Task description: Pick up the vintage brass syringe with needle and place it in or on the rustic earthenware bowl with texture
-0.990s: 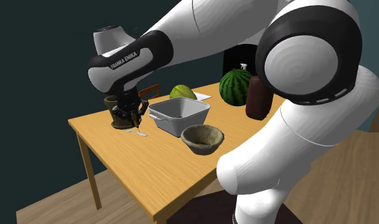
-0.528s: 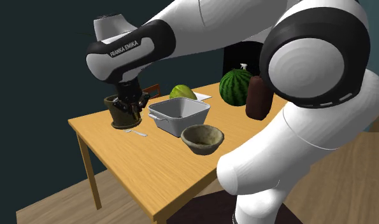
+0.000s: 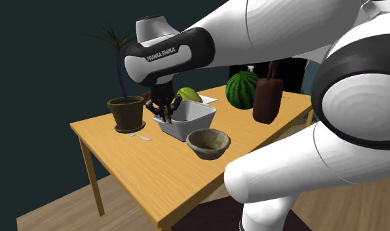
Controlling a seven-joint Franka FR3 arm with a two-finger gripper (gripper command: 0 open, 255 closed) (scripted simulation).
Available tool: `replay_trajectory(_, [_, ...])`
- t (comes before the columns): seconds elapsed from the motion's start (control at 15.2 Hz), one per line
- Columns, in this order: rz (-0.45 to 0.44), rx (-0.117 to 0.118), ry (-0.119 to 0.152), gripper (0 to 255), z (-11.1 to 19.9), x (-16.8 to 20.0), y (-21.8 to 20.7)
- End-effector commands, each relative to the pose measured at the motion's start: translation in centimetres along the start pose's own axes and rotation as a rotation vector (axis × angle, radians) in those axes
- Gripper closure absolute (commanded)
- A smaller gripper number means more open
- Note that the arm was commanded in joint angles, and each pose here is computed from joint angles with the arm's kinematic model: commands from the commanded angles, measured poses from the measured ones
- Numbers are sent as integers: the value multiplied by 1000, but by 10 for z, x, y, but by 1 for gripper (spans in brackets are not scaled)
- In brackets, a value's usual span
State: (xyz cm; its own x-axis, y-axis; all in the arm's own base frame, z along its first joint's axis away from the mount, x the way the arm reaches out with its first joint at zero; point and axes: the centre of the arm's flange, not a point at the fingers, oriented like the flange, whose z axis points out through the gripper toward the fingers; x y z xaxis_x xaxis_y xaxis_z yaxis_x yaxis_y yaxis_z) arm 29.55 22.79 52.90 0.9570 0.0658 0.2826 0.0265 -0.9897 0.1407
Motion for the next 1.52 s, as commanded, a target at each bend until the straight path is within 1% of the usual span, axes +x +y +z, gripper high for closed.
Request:
replay_trajectory(0.0, [-1,1,1,255,3,-5,26])
replay_trajectory(0.59, [-1,1,1,255,15,-35,141])
replay_trajectory(0.66, [-1,1,1,255,17,-41,161])
replay_trajectory(1.45, [-1,1,1,255,75,-58,152])
